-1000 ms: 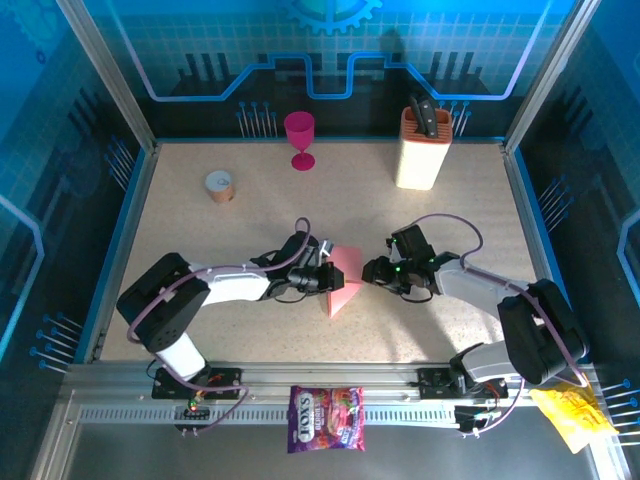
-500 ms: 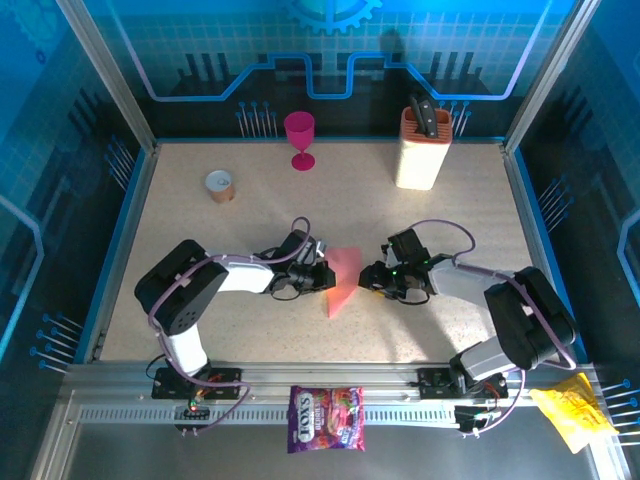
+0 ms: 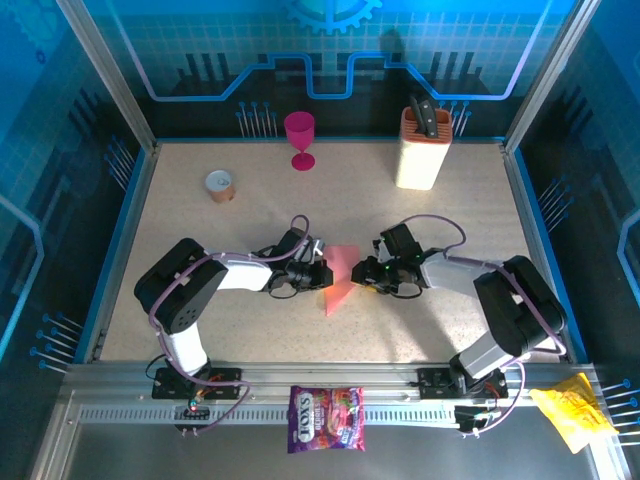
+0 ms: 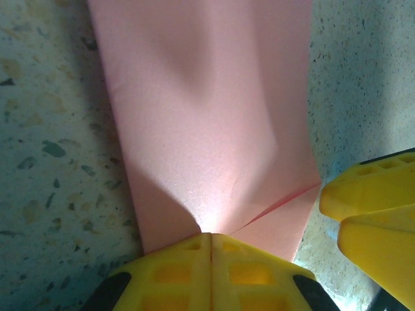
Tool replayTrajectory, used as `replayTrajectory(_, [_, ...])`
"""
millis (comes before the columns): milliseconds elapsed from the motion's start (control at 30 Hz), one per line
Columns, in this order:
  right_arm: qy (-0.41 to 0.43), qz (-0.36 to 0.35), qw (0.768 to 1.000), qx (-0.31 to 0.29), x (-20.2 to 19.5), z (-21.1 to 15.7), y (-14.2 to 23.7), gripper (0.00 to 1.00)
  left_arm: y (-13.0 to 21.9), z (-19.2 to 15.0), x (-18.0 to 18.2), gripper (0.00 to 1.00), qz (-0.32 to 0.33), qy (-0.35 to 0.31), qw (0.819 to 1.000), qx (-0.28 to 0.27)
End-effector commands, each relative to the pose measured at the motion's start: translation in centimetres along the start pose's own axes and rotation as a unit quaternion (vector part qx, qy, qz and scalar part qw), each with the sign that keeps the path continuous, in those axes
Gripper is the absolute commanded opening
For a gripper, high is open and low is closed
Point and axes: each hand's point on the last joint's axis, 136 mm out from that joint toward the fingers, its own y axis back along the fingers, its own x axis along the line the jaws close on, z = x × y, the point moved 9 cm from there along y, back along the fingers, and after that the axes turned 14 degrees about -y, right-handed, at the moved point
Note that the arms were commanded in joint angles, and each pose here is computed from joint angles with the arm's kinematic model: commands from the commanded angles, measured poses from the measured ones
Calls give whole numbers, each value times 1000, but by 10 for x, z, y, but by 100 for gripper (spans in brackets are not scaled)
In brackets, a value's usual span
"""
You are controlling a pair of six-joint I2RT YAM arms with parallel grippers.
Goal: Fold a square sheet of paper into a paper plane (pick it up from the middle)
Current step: Fold the wing for the fifth time at the center of the table.
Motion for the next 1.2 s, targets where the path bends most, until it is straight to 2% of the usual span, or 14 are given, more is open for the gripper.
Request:
replayTrajectory(0, [7,16,1000,13,12,2,-5,40,-1,-5,6,8,4,-5,1000,17])
replayTrajectory(133, [4,17,1000,16,13,4,-10,35,-1,-5,6,8,3,-6,1000,19])
replayTrajectory(367, [-6,11,1000,12,10,4,-11,12,7,1,3,8,1,-16,1000,8])
replayTrajectory(567, [-13,9,1000,-8,6,-2,-2,0,19,12,-2,8,6,-30,1000,-5])
replayTrajectory(667, [-16,6,1000,-17,3,-6,3,0,16,12,0,8,7,-31,999,0])
replayTrajectory(700, [-17,3,1000,-21,1,-8,6,7,15,11,1,8,9,-31,999,1])
replayTrajectory(767, [-17,-4,999,-34,-5,-12,11,32,13,9,3,8,10,-29,1000,5])
replayTrajectory(800, [-17,-4,999,-38,-6,-13,13,39,12,9,4,8,11,-27,1000,5])
replayTrajectory(833, [-17,-6,999,-38,-8,-14,14,42,11,8,5,7,11,-26,1000,6])
replayTrajectory(1167, [-6,13,1000,-13,5,-11,2,40,5,2,12,7,15,-24,1000,13])
